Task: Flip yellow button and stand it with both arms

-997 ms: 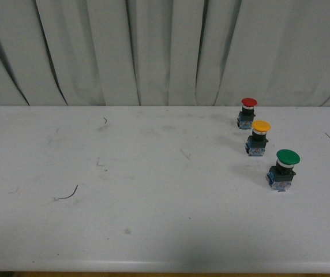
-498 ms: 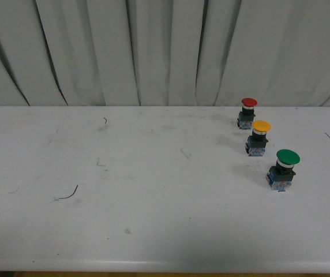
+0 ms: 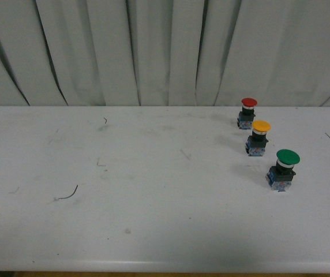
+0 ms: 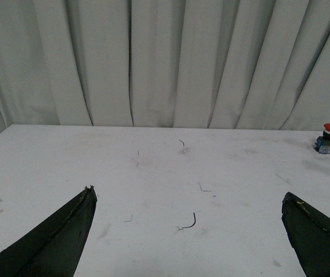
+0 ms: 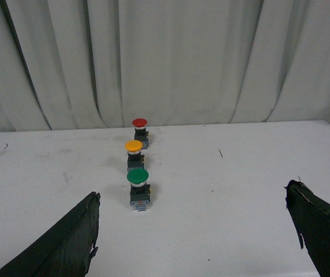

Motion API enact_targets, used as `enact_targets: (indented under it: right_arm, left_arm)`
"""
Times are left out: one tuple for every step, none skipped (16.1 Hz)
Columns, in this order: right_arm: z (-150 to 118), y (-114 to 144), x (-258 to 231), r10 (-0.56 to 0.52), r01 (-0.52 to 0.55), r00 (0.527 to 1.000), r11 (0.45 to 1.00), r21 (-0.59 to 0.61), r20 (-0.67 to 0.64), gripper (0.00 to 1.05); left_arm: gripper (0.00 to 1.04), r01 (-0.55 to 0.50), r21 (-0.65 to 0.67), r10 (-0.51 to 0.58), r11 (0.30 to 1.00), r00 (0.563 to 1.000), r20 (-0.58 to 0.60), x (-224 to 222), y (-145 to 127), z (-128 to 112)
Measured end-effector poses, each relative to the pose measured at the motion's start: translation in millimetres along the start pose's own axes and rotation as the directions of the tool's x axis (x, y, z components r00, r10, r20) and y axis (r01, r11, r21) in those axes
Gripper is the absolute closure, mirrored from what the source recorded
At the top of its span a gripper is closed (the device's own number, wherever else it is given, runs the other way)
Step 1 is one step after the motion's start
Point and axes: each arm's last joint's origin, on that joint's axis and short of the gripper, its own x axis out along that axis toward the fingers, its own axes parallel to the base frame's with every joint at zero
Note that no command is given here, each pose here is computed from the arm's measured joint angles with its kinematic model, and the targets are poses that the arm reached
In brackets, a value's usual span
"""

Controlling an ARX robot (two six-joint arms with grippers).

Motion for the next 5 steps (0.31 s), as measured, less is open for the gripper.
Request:
enact_targets:
  right_arm:
    - [0.0,0.0,0.0,0.0,0.0,1.0,1.0,0.0,0.0,0.06]
    - [0.0,0.0,0.0,0.0,0.0,1.0,1.0,0.0,0.0,0.06]
    - [0.0,0.0,0.0,0.0,0.0,1.0,1.0,0.0,0.0,0.06]
    - [0.0,0.0,0.0,0.0,0.0,1.0,1.0,0.0,0.0,0.06]
    - [0.0,0.0,0.0,0.0,0.0,1.0,1.0,0.0,0.0,0.06]
  left_arm:
    - [0.07,0.0,0.0,0.0,1.0,1.0,0.0,0.0,0.0,0.0]
    - [0.07,0.0,0.0,0.0,1.0,1.0,0.0,0.0,0.0,0.0]
    - [0.07,0.0,0.0,0.0,1.0,1.0,0.0,0.0,0.0,0.0]
    - [0.07,0.0,0.0,0.0,1.0,1.0,0.0,0.0,0.0,0.0]
    - [0.07,0.0,0.0,0.0,1.0,1.0,0.0,0.0,0.0,0.0]
